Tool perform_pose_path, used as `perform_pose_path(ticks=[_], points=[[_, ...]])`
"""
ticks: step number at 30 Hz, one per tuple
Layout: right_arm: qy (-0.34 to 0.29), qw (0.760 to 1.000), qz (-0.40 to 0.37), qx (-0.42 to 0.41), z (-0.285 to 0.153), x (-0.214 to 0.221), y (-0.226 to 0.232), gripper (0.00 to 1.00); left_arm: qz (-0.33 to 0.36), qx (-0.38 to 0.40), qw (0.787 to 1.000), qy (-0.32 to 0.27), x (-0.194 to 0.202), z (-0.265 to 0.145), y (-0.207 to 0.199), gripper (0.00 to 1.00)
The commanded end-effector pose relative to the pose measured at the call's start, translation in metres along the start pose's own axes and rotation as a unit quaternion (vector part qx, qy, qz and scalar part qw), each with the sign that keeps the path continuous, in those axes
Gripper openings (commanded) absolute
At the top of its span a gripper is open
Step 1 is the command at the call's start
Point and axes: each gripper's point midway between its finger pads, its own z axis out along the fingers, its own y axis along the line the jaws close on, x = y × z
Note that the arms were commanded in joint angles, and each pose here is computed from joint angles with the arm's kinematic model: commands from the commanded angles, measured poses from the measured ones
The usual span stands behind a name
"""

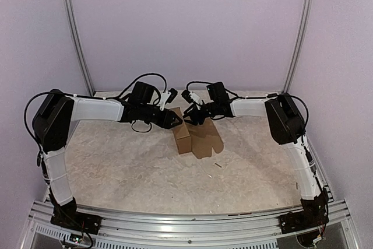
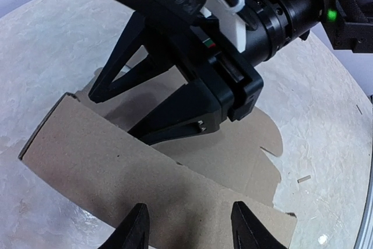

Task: Fold the paper box

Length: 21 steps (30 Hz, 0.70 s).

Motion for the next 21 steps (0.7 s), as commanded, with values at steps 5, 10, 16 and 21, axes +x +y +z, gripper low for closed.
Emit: perform_pose_path(ticks=[5,10,16,21], points=[[0.006,0.996,0.057,-0.062,0.017,0.006,0.011,0.46,-0.029,0.006,0.999,0.029,0.019,0.001,0.011,0.47],[0.006,0.996,0.069,-0.065,0.009,0.010,0.015,0.46,-0.037,-0.016,0.999,0.019,0.008,-0.010,0.013,0.48],[-0.004,0.995,0.076,-0.058,-0.008,0.005,0.019,0.46,-0.064,-0.066,0.996,0.010,0.008,-0.025,0.024,0.50],[-0.003,0.996,0.075,-0.050,-0.023,0.001,0.023,0.46,-0.063,-0.075,0.995,-0.013,-0.001,-0.042,0.020,0.51]])
